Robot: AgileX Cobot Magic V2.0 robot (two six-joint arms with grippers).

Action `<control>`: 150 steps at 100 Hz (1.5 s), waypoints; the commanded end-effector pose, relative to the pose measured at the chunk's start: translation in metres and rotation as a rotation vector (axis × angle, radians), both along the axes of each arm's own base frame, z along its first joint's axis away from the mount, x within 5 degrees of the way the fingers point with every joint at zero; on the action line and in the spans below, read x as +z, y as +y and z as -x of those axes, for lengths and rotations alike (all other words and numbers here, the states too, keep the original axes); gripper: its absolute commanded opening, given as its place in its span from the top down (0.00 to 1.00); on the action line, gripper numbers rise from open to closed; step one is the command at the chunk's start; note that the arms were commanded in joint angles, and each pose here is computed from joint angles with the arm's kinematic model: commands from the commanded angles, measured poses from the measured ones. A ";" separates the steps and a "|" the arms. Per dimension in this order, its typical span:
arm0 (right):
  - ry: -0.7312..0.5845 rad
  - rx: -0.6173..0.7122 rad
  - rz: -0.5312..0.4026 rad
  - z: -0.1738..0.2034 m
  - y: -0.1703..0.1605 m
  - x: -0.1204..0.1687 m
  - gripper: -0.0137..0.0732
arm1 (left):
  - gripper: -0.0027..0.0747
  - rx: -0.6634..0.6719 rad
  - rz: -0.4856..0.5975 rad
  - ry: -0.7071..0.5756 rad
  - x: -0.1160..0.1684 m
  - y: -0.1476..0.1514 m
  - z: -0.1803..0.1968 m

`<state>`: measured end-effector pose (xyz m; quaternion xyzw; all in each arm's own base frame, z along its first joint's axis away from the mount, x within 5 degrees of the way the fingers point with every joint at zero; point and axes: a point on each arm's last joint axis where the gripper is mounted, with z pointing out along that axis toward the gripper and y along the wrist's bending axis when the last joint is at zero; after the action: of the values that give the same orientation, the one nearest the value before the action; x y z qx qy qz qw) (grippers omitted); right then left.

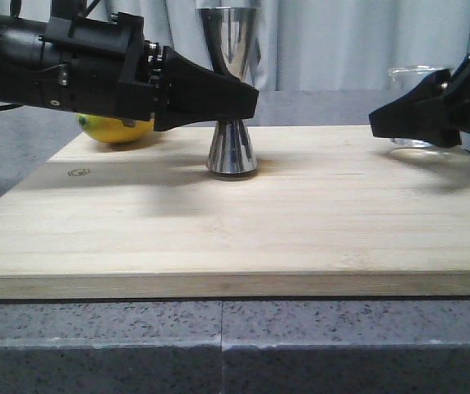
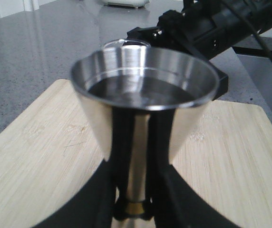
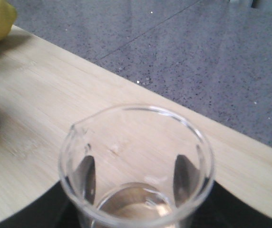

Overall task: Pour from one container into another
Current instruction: 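Lower the beaker onto the board with the right gripper and release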

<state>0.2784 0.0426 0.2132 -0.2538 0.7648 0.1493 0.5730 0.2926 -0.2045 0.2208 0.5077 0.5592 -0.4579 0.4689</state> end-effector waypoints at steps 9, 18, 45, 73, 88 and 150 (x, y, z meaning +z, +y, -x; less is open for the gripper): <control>-0.104 0.011 -0.061 -0.014 0.000 0.016 0.56 | 0.89 -0.043 0.162 -0.034 0.033 -0.003 0.005; -0.099 0.012 -0.060 -0.020 0.000 0.013 0.56 | 0.89 -0.043 0.162 -0.034 0.033 -0.003 0.005; -0.081 -0.007 -0.041 -0.026 -0.002 0.011 0.56 | 0.89 -0.043 0.162 -0.034 0.033 -0.003 0.005; -0.054 -0.031 -0.016 -0.026 -0.004 0.008 0.55 | 0.89 -0.041 0.161 -0.034 0.033 -0.003 0.005; -0.054 -0.031 -0.016 -0.026 -0.004 0.008 0.44 | 0.89 -0.038 0.158 -0.034 0.033 -0.003 0.005; -0.208 -0.014 -0.048 -0.009 -0.002 0.052 0.20 | 0.89 -0.037 0.157 -0.034 0.033 -0.003 0.005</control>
<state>0.2935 0.0394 0.2299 -0.2483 0.7522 0.1267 0.5970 0.2927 -0.2045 0.2206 0.5076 0.5598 -0.4573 0.4689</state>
